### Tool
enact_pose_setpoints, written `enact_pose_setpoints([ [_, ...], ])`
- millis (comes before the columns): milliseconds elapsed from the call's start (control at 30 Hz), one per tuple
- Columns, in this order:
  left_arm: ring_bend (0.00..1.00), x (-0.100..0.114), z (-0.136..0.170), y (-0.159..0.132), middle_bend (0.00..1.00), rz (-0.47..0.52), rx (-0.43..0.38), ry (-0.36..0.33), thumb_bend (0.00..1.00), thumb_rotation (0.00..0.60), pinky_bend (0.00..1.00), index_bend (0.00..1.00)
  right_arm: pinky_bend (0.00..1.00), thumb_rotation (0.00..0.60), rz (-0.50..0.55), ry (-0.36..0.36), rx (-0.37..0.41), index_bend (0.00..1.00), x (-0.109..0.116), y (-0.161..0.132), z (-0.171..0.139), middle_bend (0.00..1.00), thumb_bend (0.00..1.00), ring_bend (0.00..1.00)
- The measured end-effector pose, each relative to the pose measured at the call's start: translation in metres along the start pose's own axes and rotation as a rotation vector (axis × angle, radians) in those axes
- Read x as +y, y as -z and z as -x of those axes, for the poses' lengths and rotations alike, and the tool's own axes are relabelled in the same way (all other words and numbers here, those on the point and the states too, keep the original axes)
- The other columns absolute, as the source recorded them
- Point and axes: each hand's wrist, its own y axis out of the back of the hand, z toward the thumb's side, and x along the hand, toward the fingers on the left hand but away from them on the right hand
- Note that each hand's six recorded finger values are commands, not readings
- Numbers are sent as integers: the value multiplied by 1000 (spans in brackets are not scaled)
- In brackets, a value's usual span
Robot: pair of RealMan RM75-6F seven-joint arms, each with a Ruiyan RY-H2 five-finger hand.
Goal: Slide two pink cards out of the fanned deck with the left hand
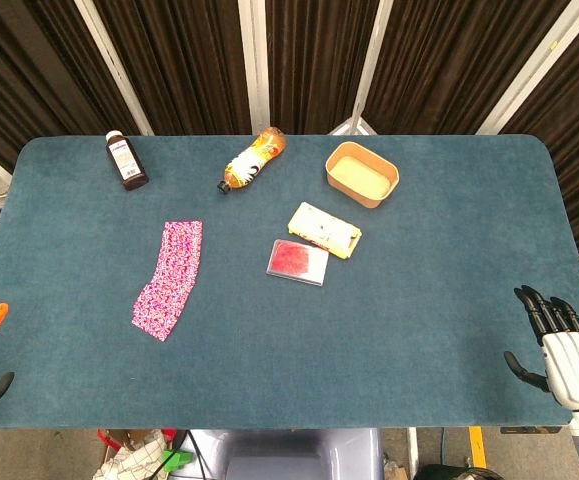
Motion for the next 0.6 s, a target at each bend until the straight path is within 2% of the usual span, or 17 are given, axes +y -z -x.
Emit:
enact_pose_setpoints([
  [600,64,-3,0,-3,166,-16,-14,2,365,600,239,88,137,600,0,-9,3,0,0,0,-3,107,313,183],
])
